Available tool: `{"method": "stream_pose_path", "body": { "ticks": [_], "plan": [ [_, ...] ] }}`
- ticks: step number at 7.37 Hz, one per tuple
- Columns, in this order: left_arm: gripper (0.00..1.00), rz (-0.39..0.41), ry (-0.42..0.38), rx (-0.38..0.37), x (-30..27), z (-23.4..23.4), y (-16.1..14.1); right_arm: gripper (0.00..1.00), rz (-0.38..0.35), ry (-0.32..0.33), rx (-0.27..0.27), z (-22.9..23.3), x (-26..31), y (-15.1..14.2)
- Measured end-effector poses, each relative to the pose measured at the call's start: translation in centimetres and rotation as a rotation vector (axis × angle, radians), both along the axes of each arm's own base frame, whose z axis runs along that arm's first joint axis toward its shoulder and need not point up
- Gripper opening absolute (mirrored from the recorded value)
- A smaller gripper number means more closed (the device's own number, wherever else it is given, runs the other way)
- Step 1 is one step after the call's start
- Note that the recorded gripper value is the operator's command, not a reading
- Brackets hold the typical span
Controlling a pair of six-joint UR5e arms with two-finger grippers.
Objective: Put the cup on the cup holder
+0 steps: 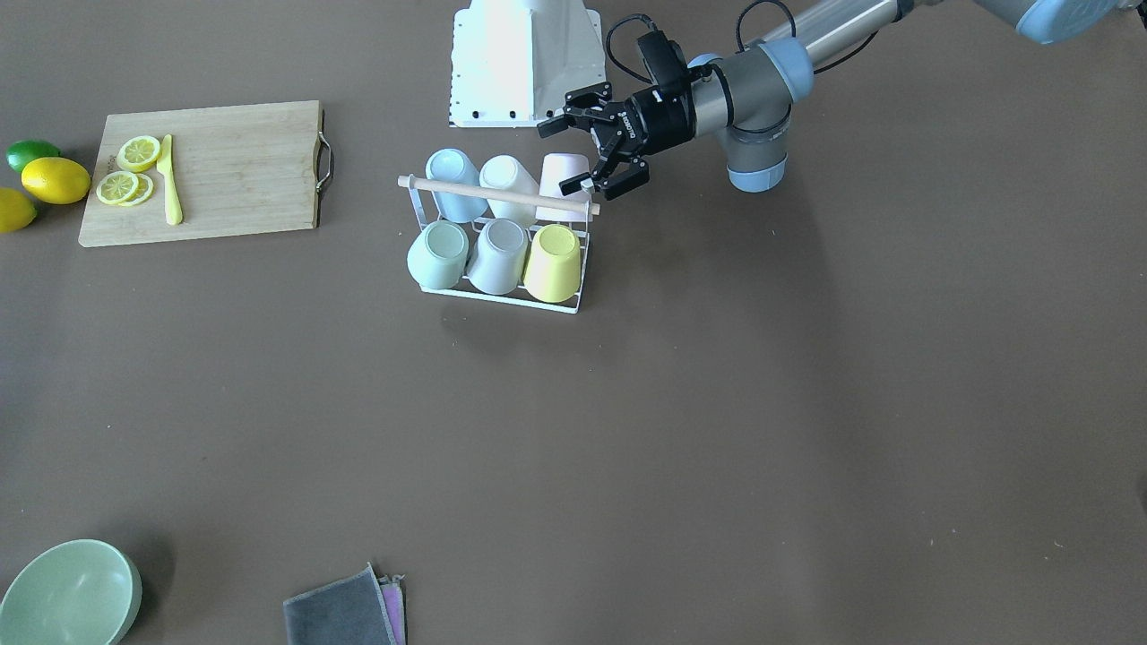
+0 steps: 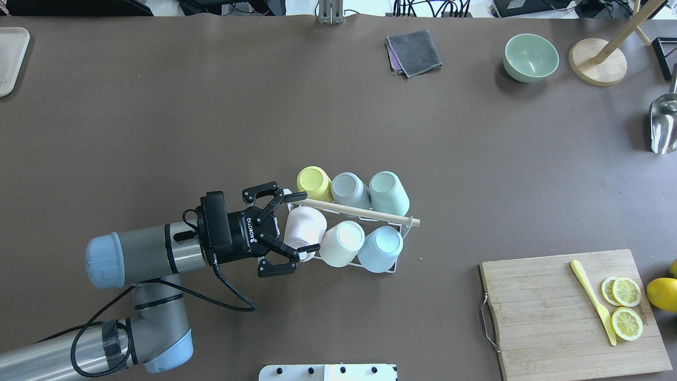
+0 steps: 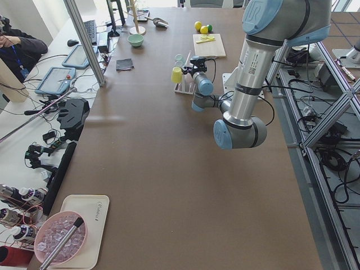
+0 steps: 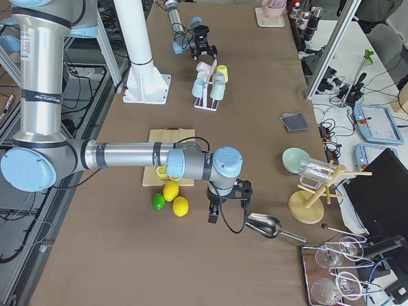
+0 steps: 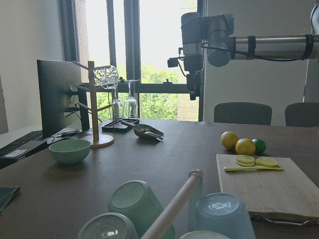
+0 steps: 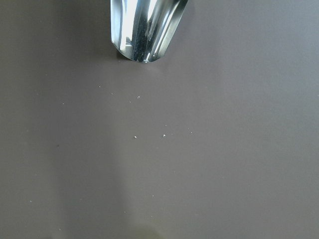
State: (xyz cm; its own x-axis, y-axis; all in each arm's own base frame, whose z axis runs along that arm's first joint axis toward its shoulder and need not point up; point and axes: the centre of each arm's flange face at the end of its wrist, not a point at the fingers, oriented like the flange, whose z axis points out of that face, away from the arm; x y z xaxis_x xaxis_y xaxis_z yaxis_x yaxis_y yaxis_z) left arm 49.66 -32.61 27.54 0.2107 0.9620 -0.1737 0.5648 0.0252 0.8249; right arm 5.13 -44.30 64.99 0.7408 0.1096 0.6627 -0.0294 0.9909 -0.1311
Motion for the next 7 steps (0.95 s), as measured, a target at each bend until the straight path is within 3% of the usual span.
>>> {"method": "stream_pose_path", "body": {
  "ticks": [4, 7],
  "plan": [
    [0.99, -0.035, -0.006, -0.006, -1.7, -0.3, -1.8, 1.00, 0.000, 0.001, -0.003, 0.2, 0.1, 0.2],
    [0.99, -0.102, -0.126, -0.057, -5.6, -1.6, -4.5, 1.00, -0.001, 0.009, -0.002, 0.2, 0.1, 0.3]
  ]
}}
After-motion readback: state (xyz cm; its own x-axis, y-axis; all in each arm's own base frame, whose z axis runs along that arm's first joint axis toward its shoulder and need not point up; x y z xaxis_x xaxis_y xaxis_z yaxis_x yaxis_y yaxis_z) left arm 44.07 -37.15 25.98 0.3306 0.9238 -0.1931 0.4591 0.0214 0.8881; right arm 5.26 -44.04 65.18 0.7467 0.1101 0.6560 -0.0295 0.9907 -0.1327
